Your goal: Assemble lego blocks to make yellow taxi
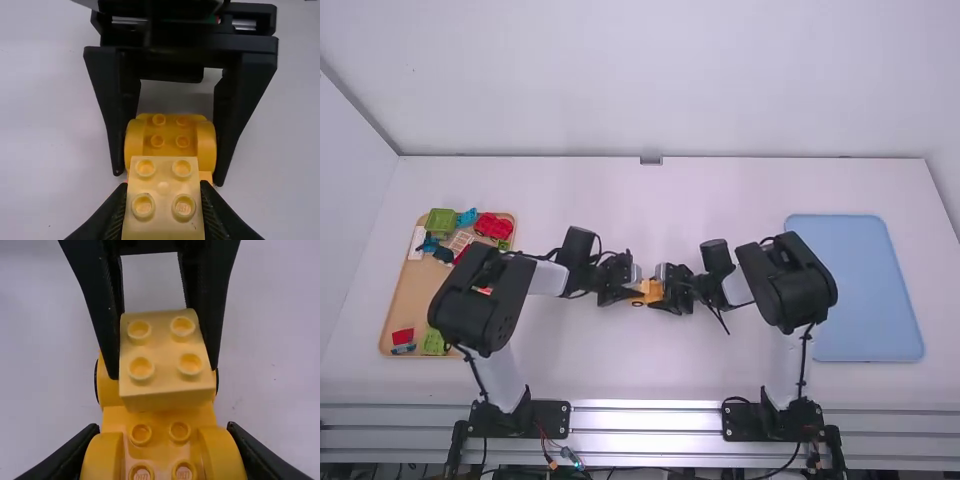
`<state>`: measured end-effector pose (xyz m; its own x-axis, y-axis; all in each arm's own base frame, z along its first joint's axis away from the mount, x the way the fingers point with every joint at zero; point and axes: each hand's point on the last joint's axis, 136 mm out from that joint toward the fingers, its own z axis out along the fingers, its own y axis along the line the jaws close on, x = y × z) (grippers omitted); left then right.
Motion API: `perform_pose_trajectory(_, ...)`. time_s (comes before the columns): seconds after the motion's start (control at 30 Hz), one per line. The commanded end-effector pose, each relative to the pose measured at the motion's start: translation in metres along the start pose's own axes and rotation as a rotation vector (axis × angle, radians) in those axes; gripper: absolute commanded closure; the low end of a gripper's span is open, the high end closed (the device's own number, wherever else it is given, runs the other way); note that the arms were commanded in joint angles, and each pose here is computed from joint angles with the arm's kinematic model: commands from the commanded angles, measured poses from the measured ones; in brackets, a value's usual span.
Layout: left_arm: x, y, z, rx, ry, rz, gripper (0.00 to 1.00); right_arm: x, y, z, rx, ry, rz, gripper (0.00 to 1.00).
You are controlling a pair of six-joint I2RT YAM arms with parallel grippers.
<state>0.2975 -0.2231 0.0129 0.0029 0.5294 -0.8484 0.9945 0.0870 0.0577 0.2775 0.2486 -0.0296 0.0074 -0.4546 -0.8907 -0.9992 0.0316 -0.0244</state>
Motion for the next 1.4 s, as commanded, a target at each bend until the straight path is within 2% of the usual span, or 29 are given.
perform_pose_trajectory(0.0,-0.003,-0.002,-0.003,0.003,0.005,0.028,0.98,0.011,-0.004,0.001,0.020,0.039,0.018,0.52)
perform_pose_trajectory(0.27,0.011,0.000,-0.003,-0.033,0.070,0.028,0.98,0.011,-0.004,0.001,0.021,0.038,0.019,0.52)
perform_pose_trajectory(0.43,0.009,0.005,-0.003,-0.082,0.040,0.023,0.98,0.011,-0.004,0.001,0.019,0.036,0.020,0.52)
perform_pose_trajectory(0.73,0.012,-0.009,-0.002,-0.053,0.018,0.006,0.98,0.011,-0.004,0.001,0.019,0.037,0.020,0.52)
perform_pose_trajectory(0.93,-0.004,-0.004,-0.003,-0.037,-0.035,0.029,0.98,0.011,-0.004,0.001,0.018,0.037,0.019,0.52)
perform_pose_trajectory(1.37,-0.004,-0.005,-0.005,-0.032,-0.018,0.013,0.98,0.011,-0.004,0.001,0.020,0.038,0.019,0.52)
